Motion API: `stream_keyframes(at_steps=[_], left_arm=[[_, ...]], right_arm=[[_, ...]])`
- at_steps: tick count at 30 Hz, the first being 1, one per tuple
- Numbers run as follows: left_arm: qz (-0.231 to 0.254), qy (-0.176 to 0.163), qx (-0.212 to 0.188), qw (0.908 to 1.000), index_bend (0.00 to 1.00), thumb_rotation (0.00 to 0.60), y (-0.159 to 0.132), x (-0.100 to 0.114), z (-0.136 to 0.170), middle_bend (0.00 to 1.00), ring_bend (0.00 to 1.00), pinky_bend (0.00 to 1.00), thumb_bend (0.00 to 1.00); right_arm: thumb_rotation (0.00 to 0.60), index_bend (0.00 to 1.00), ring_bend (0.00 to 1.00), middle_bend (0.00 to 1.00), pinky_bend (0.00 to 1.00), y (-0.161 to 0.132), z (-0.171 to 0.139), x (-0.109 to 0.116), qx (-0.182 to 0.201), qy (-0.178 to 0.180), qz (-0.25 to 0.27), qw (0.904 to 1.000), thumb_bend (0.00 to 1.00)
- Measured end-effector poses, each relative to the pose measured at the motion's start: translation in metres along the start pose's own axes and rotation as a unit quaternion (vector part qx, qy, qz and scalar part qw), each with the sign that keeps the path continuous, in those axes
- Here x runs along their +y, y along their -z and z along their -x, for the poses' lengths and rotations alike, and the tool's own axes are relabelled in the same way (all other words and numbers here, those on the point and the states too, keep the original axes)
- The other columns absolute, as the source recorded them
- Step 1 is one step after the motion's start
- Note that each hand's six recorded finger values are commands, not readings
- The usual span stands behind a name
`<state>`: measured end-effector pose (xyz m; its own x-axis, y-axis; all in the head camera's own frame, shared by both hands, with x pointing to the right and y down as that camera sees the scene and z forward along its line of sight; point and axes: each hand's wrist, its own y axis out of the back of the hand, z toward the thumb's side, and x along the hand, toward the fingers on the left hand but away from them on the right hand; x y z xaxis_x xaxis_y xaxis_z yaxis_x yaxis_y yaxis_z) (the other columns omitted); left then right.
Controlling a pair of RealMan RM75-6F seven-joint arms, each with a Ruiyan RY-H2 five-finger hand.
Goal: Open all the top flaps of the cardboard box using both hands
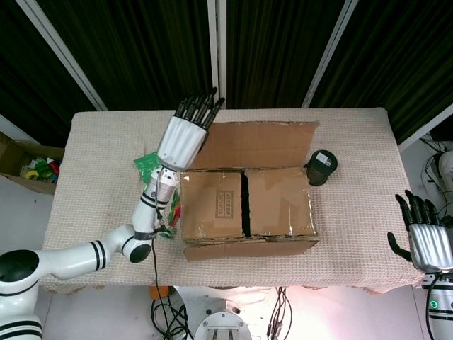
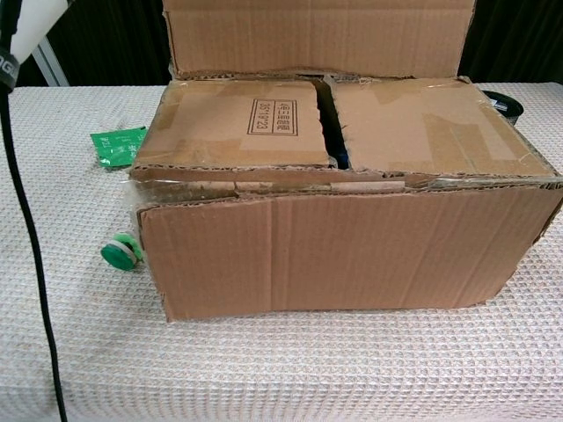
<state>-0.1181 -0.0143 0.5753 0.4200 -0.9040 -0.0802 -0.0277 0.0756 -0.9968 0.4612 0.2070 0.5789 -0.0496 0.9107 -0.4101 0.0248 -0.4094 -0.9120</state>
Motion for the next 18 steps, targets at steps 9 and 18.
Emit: stream_keyframes(at_steps=[9,18], left_arm=[[0.018,0.032,0.023,0.9991,0.09,0.293,0.018,0.006,0.011,0.12,0.1,0.18,0.0],[0.092,0.126,0.045,0.9867,0.12,0.145,0.05,0.022,0.053,0.17,0.12,0.18,0.0]], right_arm=[[0.6,0.0,0.0,0.0,0.0,-0.003,0.002,0.0,0.007,0.0,0.001,1.0,0.33],[0.6,0.0,0.0,0.0,0.0,-0.02,0.005,0.007,0.056,0.011,0.005,0.9983,0.29]])
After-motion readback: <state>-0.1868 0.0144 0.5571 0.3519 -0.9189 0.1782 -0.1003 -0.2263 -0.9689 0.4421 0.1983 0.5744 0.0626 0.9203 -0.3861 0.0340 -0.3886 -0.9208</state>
